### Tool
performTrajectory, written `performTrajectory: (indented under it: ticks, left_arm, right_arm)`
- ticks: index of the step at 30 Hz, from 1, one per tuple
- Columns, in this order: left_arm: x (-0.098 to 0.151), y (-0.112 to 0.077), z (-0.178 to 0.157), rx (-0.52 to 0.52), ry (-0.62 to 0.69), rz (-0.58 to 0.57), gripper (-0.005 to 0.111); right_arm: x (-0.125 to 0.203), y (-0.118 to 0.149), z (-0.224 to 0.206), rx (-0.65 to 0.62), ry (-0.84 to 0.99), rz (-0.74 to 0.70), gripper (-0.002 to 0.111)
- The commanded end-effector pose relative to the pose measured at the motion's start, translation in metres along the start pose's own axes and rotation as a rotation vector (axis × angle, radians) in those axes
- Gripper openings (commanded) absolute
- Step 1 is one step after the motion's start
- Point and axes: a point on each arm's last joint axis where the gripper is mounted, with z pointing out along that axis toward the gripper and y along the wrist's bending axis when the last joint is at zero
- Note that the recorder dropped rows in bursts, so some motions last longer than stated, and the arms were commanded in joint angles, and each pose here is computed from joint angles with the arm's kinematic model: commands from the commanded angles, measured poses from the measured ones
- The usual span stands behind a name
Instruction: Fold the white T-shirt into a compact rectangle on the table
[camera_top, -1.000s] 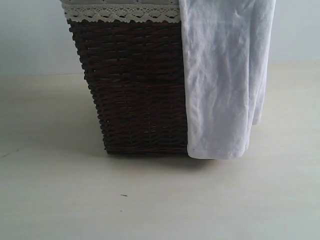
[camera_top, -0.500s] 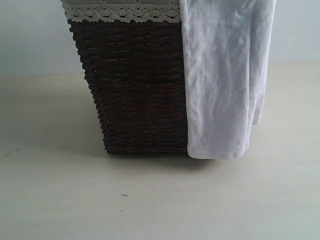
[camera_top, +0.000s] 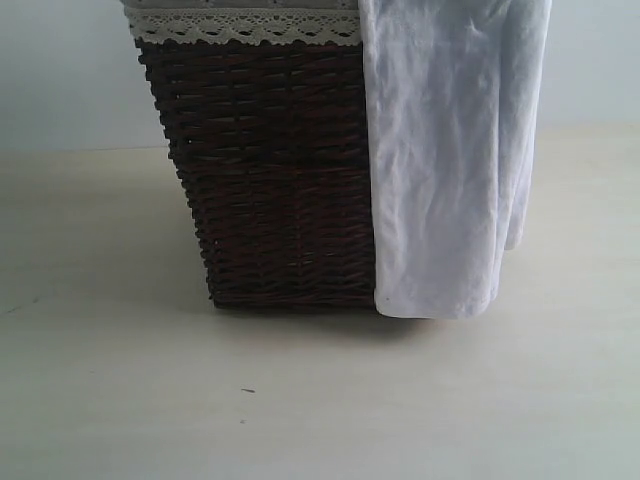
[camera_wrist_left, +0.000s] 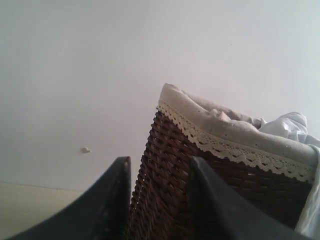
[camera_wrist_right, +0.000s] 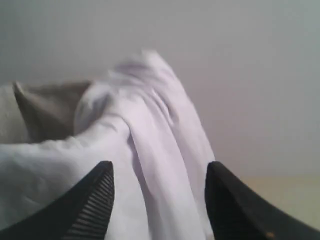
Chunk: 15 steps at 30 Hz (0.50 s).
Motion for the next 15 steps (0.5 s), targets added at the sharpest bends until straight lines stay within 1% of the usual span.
performTrajectory:
  ticks: [1,3,5,7,12,14,15]
  left_arm:
    - [-0.002,-0.001,-0.001,-0.002,-0.011,0.001,0.039]
    - [-0.002,-0.001,-0.001,-0.001,-0.007,0.01,0.039]
    - [-0.002,-0.001,-0.001,-0.001,-0.005,0.015,0.039]
    - [-0.002,-0.001,-0.001,-0.001,-0.003,0.022,0.039]
    - [-0.002,-0.001,-0.001,-0.001,-0.003,0.022,0.039]
    - [-0.002,-0.001,-0.001,0.002,-0.003,0.022,0.039]
    - [-0.002,-0.001,-0.001,0.002,-0.003,0.022,0.039]
  right_arm:
    - [0.021,-0.008,0.056,-0.056,0.277,0.013,0.054]
    - [0.026,-0.009,0.077,-0.116,0.328,-0.014,0.054]
    - [0.03,-0.014,0.096,-0.129,0.349,-0.085,0.054]
    - [0.035,-0.018,0.108,-0.128,0.366,-0.114,0.054]
    - [0.042,-0.028,0.127,-0.099,0.382,-0.215,0.054]
    - [0.046,-0.03,0.134,-0.115,0.393,-0.28,0.054]
    - [0.049,-0.029,0.137,-0.154,0.402,-0.301,0.054]
